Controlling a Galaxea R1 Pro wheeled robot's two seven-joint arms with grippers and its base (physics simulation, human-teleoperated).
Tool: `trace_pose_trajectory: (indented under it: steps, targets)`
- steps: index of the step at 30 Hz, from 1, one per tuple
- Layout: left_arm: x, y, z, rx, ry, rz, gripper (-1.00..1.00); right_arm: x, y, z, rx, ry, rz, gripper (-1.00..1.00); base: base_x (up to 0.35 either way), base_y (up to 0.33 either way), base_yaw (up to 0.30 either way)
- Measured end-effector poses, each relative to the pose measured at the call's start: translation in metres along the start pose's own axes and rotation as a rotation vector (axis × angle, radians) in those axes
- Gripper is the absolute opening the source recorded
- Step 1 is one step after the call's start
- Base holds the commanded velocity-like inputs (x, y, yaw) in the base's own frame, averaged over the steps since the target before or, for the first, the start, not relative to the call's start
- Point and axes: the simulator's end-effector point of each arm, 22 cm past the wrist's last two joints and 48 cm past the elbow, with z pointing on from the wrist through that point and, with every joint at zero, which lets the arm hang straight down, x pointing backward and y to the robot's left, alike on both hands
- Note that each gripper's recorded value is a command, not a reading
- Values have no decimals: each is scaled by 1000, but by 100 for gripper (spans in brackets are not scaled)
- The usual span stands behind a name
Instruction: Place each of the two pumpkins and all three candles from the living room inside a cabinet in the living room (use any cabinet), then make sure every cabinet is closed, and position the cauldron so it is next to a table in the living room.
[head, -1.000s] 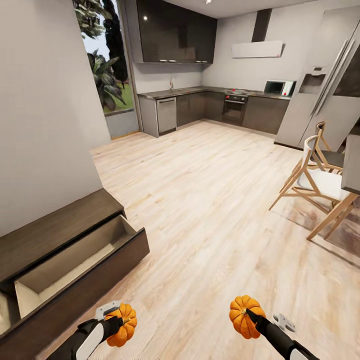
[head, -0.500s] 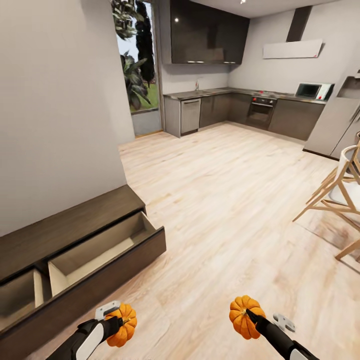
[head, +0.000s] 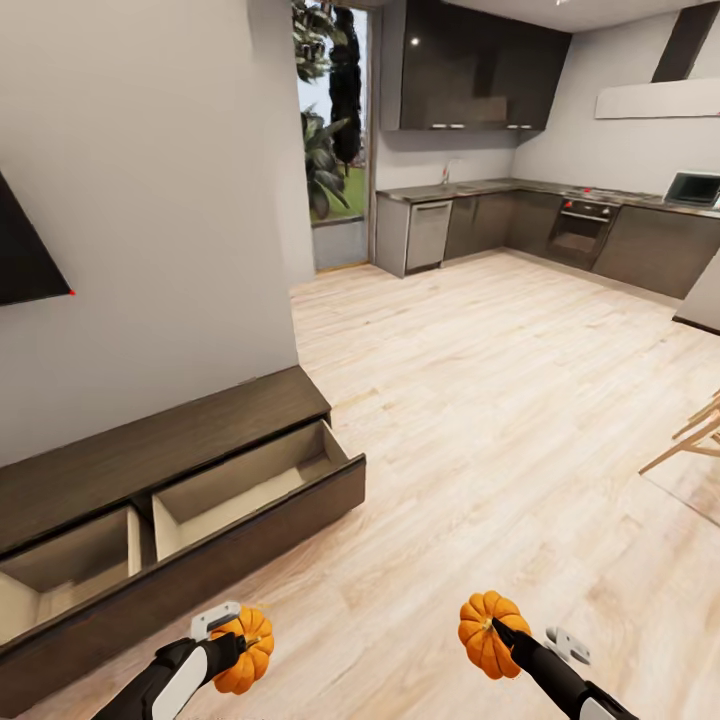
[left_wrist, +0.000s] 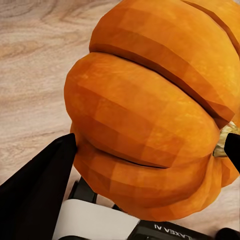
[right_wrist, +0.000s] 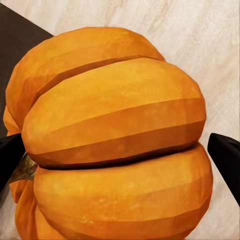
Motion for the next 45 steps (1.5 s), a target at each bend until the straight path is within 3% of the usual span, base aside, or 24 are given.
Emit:
trace_pose_trajectory:
  steps: [33,45]
  targets:
    - [-5,2,-40,-1,1,2,-100,-14,16,-35,-1,1,0,-100,0,0,291]
    - [-5,1,-53,1,1,3,-100,-18,21,-47,-1,-2,2,-100,0,0,40]
